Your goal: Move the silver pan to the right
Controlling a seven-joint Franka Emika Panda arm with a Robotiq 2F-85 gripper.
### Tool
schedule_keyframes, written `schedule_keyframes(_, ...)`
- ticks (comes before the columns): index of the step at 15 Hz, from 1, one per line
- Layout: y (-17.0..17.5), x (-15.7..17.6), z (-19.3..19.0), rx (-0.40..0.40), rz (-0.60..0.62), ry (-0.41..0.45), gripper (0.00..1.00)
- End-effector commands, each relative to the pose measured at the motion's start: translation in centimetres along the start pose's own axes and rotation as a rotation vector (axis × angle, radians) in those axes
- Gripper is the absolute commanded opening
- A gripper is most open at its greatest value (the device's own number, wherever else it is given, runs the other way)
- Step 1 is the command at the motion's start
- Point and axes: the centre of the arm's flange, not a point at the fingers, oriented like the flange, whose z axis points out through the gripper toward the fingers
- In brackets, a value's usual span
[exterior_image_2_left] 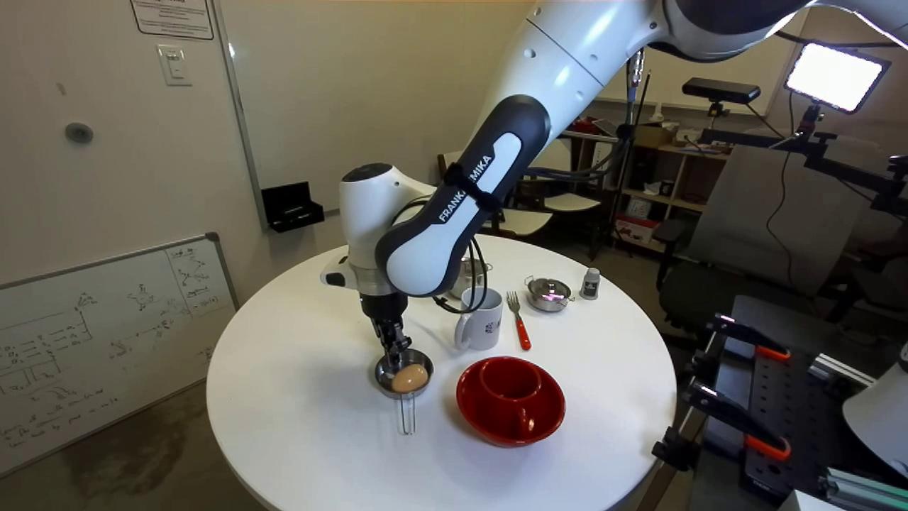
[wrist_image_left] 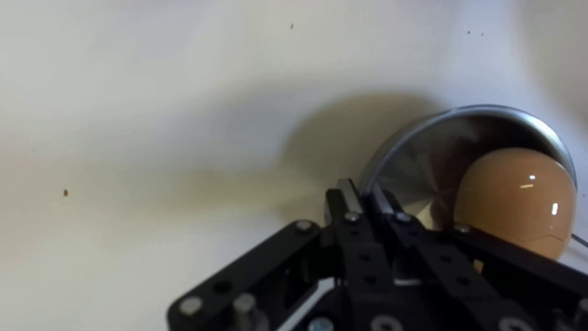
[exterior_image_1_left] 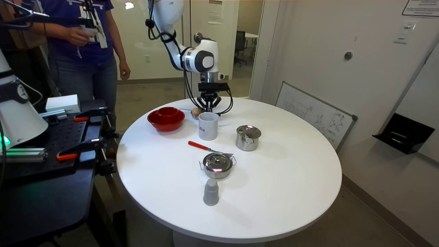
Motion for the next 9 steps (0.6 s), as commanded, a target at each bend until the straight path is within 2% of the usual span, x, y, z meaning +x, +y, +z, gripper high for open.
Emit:
schedule_keyframes(1,0.0,-0.7,-0.3,0.057,0.031,0.029,0.06)
schedule_keyframes(9,0.9,-1.8,-2.7,0.123,0.103,0.135,0.06)
